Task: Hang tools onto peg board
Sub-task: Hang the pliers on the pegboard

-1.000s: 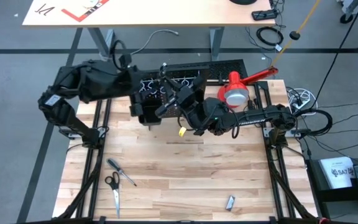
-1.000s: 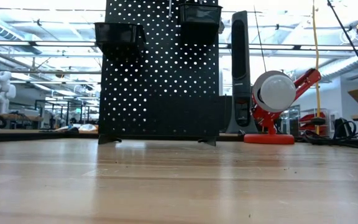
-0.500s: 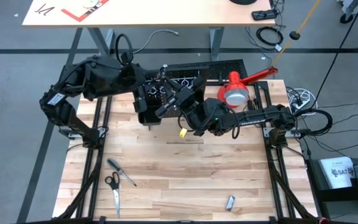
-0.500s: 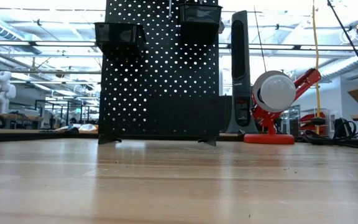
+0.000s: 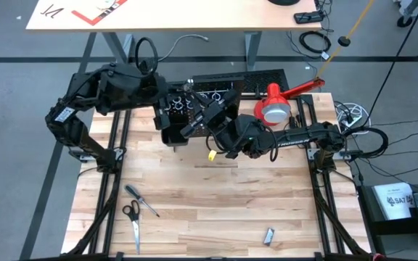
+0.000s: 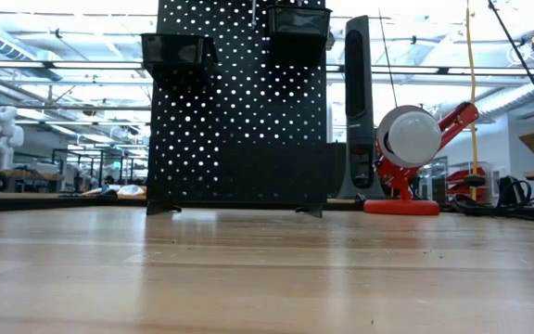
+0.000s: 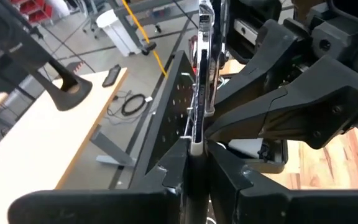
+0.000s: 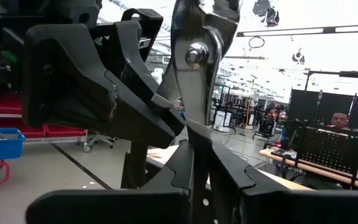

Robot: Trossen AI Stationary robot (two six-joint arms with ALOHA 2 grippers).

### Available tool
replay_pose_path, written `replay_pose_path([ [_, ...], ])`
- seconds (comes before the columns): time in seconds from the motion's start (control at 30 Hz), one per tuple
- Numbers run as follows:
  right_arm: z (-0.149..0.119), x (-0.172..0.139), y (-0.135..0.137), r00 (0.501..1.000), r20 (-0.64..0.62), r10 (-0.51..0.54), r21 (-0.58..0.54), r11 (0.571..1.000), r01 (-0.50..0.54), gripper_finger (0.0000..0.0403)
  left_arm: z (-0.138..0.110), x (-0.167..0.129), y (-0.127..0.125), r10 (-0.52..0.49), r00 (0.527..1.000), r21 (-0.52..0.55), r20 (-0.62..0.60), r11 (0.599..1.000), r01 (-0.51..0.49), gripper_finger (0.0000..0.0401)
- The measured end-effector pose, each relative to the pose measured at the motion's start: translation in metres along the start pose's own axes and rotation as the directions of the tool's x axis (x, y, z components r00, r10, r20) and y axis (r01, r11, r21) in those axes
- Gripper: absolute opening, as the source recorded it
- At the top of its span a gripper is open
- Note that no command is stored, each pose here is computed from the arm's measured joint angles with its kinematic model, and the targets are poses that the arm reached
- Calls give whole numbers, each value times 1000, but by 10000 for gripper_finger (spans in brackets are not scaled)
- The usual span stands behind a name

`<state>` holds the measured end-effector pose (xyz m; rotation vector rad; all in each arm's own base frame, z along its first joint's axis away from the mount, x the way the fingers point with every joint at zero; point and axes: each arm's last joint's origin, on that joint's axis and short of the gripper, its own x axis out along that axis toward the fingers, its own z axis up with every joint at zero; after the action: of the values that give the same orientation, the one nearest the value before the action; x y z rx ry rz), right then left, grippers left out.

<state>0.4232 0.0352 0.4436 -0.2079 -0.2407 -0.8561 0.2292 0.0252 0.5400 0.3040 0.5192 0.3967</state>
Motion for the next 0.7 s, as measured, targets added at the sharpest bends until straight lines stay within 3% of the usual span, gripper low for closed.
replay_pose_path([
  [0.43, 6, -5, 1, 1000, 26, 7, 3, 1000, -8, 2, -8, 8, 13, 16, 998, -61, -57, 998, -19, 45],
  [0.7, 8, -9, 4, 1000, 25, 19, -79, 997, -17, 1, -3, 10, 14, -35, 999, -82, 6, 996, 36, 45],
])
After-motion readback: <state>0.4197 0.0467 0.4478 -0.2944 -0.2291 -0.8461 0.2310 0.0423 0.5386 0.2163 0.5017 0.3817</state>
